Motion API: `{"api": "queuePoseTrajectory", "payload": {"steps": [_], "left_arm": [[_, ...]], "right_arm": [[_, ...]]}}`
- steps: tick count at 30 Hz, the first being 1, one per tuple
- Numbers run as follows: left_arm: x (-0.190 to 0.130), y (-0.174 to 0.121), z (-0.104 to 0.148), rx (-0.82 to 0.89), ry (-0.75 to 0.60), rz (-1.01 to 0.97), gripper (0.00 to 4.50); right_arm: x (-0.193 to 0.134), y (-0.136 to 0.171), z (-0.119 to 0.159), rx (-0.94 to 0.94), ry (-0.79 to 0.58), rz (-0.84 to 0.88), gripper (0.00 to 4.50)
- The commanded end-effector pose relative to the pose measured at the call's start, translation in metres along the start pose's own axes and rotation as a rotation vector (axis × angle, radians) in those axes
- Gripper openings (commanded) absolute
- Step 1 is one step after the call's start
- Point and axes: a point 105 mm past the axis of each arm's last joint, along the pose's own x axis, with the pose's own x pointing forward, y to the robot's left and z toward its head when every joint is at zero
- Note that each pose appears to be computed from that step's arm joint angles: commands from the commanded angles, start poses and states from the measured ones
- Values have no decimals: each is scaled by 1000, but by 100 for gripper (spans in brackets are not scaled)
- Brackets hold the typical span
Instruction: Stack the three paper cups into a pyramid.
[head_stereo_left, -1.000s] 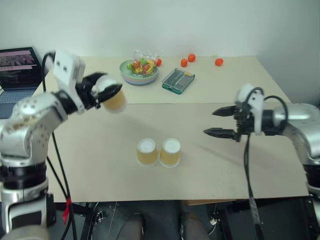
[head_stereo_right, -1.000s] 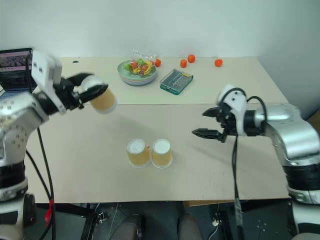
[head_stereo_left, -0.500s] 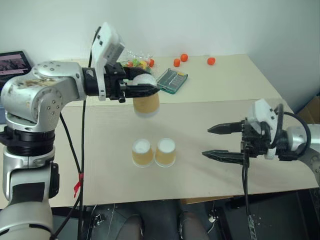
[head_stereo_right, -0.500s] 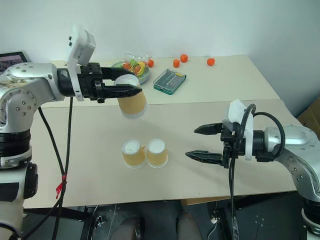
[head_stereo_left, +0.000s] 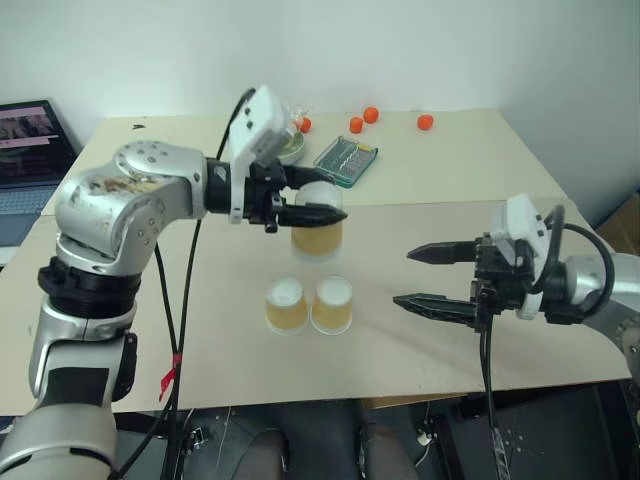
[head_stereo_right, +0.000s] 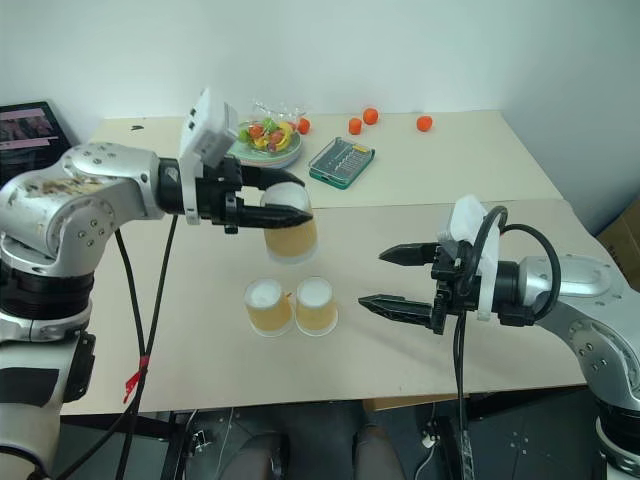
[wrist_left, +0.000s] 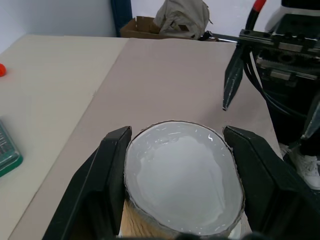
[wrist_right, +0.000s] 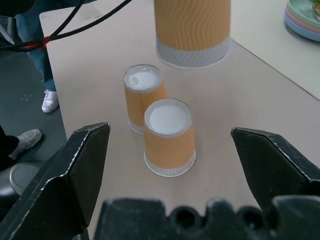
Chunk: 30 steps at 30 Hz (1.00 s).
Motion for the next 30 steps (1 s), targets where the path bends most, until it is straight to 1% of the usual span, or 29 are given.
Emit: {"api": "queuePoseTrajectory", "payload": {"steps": [1,4,8,10,21,29,30], "left_arm": [[-2,-5,10,41,-31,20,252],[-2,-7,4,40,-12,27,252],[-2,-16,-5,21,8,-1,252],[-2,-21,-9,37,25,-24,252],[2,-19,-38,-2,38,12,252],[5,-23,-43,-38,13,7,252],[5,-24,-42,-42,9,6,300]], "right_arm": [[-2,-3,8,-53,-17,-29,450],[-2,-5,6,-53,-12,-37,450],[-1,-7,6,-57,-7,-38,450],[0,-8,6,-59,-8,-40,450],[-1,-12,9,-70,-1,-55,450],[-2,-16,11,-77,9,-69,450],[-2,-17,11,-78,11,-71,450]]}}
